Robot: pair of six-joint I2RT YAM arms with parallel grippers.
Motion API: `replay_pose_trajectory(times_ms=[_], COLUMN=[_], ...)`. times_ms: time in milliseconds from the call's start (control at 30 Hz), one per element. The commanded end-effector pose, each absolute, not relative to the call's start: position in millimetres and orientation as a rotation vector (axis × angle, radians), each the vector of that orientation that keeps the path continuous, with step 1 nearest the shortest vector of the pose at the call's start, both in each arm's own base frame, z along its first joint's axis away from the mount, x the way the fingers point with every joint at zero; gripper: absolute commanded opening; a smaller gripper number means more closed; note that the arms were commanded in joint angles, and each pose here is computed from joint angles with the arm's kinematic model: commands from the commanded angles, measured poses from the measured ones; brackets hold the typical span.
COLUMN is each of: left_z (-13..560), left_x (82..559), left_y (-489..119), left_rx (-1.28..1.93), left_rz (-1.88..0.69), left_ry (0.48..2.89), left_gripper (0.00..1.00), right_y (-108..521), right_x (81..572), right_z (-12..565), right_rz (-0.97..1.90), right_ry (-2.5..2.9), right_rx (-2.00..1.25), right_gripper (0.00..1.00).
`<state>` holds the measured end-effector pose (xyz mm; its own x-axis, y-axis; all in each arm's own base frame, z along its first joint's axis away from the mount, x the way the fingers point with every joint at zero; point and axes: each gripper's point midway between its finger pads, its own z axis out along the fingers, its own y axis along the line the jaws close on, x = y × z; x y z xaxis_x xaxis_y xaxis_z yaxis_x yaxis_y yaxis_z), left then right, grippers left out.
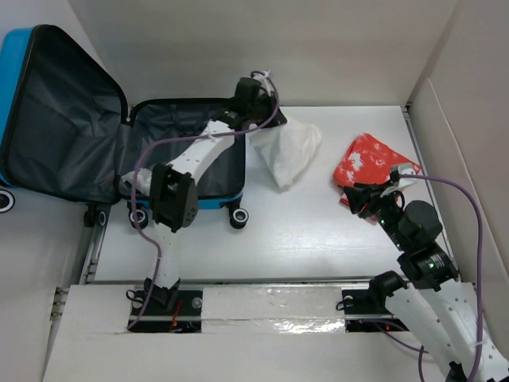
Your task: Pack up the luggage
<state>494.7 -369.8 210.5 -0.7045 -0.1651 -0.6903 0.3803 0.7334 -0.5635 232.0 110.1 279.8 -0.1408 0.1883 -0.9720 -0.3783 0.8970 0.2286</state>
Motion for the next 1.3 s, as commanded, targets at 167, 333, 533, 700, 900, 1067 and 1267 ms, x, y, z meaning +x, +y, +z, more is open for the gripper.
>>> replay_pose_trajectory(times_ms=[167,333,533,700,900,1067,1267], left_z=[312.1,285.2,226.8,143.9,126.7,215.8,311.1], left_x=[471.7,470.0,463.3,448.9,435.7,444.9,426.3], left_y=[-242.0,-140.4,-55.5,2.5,36.0,-8.7,-206.7], left_rx=[0.049,-0.186,-0.366,-0.562,-0.678,-0.499,-0.063], left_rz=[-0.846,-0.756,-0.700,-0.665,-0.430,-0.481,-0.603], left_ry=[2.025,2.016,2.037,2.150,2.195,2.016,1.890], left_gripper=[0.00,0.00,0.00,0.00,0.65,0.64,0.00], right_y=[105.2,106.4,111.1,110.1,113.5,109.5,87.0], right_x=[223.2,220.4,219.9,222.3,233.1,243.2,241.9], right_z=[318.7,320.2,315.6,308.8,291.3,283.0,333.9], right_rz=[0.487,0.501,0.516,0.512,0.512,0.495,0.410], right_ry=[1.536,1.516,1.527,1.545,1.596,1.610,1.530], right_rx=[-0.160,-0.167,-0.191,-0.176,-0.155,-0.090,-0.012], right_gripper=[0.44,0.44,0.44,0.44,0.44,0.14,0.00])
